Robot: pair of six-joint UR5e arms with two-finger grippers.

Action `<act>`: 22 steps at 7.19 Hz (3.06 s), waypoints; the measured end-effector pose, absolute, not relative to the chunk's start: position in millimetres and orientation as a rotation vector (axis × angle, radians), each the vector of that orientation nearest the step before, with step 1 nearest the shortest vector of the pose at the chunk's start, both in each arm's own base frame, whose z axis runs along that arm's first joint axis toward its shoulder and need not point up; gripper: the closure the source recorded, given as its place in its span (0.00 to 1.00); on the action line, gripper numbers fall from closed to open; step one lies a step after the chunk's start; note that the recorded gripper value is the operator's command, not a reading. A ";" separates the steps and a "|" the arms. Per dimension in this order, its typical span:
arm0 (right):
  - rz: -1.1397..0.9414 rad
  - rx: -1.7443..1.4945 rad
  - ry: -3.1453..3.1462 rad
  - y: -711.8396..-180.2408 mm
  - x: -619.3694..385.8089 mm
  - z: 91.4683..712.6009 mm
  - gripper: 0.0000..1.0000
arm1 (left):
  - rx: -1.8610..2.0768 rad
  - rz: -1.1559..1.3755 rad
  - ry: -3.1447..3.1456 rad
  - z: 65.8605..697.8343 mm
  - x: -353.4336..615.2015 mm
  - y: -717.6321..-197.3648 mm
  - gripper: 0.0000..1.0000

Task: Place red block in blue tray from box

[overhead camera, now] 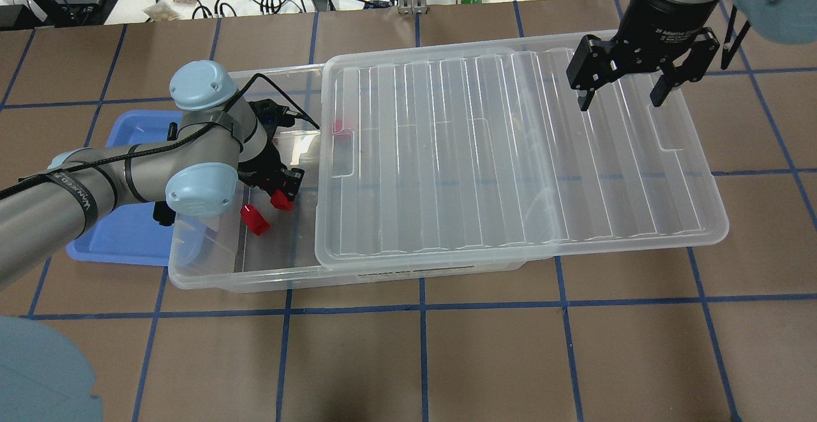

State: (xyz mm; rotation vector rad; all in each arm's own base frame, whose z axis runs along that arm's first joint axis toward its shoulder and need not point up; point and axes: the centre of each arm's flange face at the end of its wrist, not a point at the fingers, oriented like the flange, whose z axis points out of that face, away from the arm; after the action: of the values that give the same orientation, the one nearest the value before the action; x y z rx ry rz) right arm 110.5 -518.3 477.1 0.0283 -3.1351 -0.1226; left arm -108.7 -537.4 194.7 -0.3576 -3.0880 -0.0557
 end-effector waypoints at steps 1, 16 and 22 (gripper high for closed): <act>-0.122 0.027 -3.134 -518.6 110.1 477.0 0.00 | -0.351 -0.046 -3.095 200.9 -108.4 -538.0 1.00; -0.135 -0.025 -3.097 -556.2 -80.0 442.2 0.00 | -0.327 -0.063 -3.021 295.6 166.3 -578.3 1.00; -0.172 0.070 -3.123 -572.7 -133.7 372.6 0.00 | -0.326 -0.032 -3.026 202.7 167.6 -578.0 0.00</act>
State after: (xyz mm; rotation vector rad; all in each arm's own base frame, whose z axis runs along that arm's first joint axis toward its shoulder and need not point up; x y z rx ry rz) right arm -133.7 -572.7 372.6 0.0705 -3.1231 -0.1722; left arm 167.6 -578.0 202.7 -0.3256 -3.0261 -0.0317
